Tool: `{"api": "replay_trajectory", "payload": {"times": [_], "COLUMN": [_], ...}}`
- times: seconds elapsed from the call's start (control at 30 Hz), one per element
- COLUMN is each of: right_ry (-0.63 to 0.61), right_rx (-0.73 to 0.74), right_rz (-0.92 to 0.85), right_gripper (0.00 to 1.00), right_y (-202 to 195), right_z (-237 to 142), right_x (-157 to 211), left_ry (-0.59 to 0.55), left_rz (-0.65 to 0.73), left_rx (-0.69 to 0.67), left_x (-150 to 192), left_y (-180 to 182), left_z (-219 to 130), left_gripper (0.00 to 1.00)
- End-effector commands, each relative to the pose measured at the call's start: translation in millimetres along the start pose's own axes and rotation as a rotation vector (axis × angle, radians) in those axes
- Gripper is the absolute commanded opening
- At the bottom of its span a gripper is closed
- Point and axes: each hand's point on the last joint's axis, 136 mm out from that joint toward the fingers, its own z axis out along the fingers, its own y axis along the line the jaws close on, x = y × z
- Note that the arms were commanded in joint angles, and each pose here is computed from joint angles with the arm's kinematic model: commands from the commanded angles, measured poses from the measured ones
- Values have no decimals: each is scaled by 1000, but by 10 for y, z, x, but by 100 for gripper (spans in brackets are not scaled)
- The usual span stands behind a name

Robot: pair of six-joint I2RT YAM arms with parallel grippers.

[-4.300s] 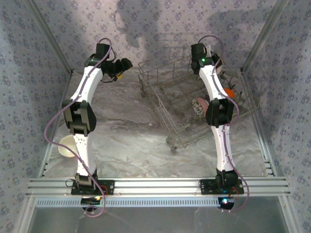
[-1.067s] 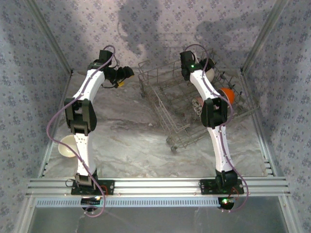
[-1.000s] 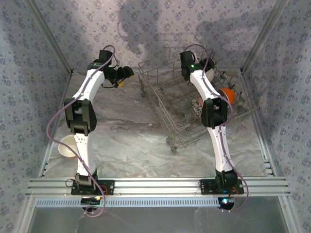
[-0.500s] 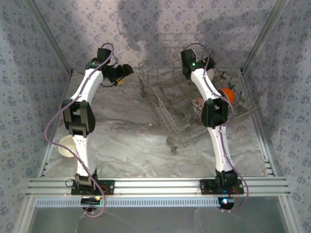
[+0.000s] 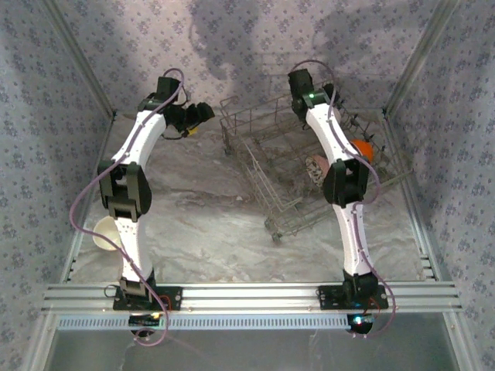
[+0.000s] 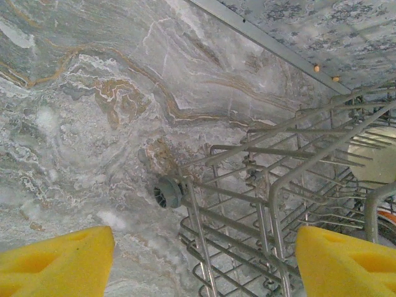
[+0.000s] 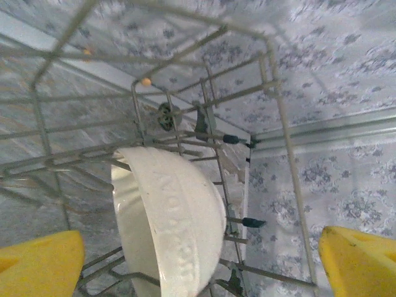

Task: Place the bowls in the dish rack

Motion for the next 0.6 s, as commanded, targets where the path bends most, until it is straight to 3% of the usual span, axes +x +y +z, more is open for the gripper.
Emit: {"api": "replay_trajectory", "payload": {"times": [0.0,0.33,0.57], "right_ry": [-118,-200,-200], "right_rx": [-108,-307,-513], "right_rz": [67,131,223], "right_gripper": [99,97,97], "right_y": [-267,-403,-338], "right_z": [-520,-1065,-1350], "right_x": [-222,-236,-132], "left_ry": [-54,-93,-125], "left_rz": [24,-23,-199], "left_rx": [14,-100,-319], "left_x": [-45,3,286], "left_y": [-157,-28,556], "left_z": [-233,-526,-1051], "left_gripper": [77,77,79]}}
